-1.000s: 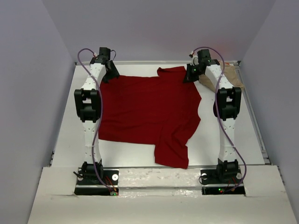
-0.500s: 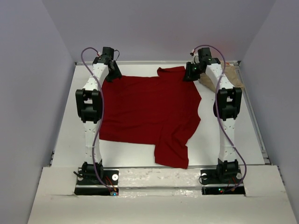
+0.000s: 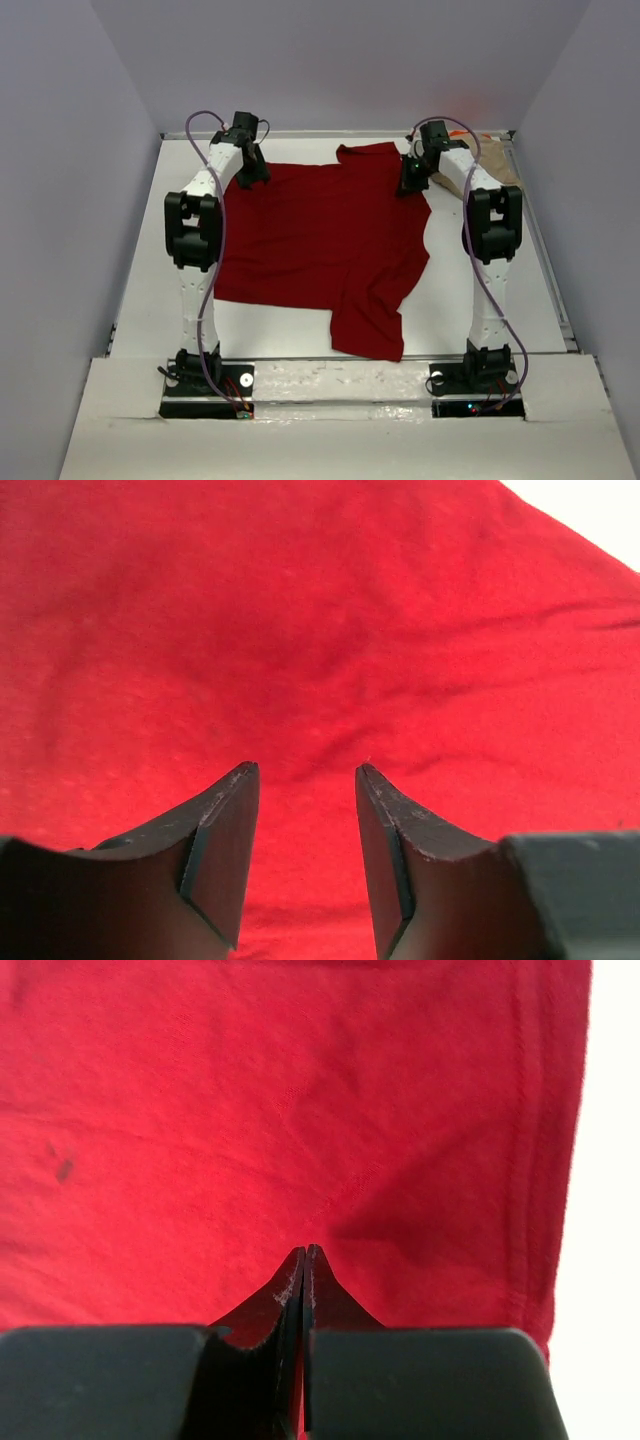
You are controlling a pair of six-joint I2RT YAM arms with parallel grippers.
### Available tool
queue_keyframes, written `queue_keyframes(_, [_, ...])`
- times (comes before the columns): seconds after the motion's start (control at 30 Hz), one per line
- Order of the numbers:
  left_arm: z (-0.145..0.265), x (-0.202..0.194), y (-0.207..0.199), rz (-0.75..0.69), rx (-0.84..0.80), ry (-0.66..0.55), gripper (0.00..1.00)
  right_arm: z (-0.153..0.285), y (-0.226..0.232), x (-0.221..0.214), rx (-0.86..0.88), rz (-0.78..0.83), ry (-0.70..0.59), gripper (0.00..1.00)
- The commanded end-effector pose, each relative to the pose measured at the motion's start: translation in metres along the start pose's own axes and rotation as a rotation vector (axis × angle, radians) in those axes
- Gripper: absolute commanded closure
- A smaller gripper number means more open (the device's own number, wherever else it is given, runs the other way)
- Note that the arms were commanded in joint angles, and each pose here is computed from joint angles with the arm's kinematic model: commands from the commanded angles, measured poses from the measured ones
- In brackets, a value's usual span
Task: Fold and stack the t-shirts
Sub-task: Fold the tshirt
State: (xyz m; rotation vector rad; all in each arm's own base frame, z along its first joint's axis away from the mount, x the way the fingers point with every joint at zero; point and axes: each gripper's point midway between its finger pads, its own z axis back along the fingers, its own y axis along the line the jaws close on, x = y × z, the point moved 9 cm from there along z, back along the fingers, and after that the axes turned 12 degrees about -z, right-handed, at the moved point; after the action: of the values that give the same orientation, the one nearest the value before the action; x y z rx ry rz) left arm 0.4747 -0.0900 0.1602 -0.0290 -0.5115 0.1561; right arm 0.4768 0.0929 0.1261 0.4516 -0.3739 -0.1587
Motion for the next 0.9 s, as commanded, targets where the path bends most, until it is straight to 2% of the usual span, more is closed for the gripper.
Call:
queue_keyframes(0.0, [0.029, 0.018, -0.006, -0.038, 0.034, -0.092, 0.49, 0.019, 0.034, 0.019, 0.075, 0.075, -0.128, 1.0])
queue_keyframes(0.27, [0.017, 0.011, -0.006, -0.04, 0.037, -0.051, 0.5, 0.017, 0.042, 0.027, 0.085, 0.096, -0.133, 1.0])
queue_keyframes(0.33, [0.013, 0.01, -0.006, -0.036, 0.02, -0.039, 0.53, 0.018, 0.043, 0.029, 0.087, 0.106, -0.134, 1.0])
queue_keyframes(0.37, [0.01, 0.009, -0.006, -0.038, 0.024, -0.036, 0.69, 0.019, 0.044, 0.031, 0.09, 0.113, -0.141, 1.0])
queue_keyframes(0.5, [0.005, 0.005, 0.003, -0.038, 0.06, -0.023, 1.0, 0.016, 0.038, 0.031, 0.045, 0.124, -0.143, 1.0])
queue_keyframes(0.87, [-0.011, -0.004, 0.014, -0.016, 0.07, 0.024, 1.0, -0.003, 0.03, 0.026, -0.013, 0.134, -0.116, 1.0])
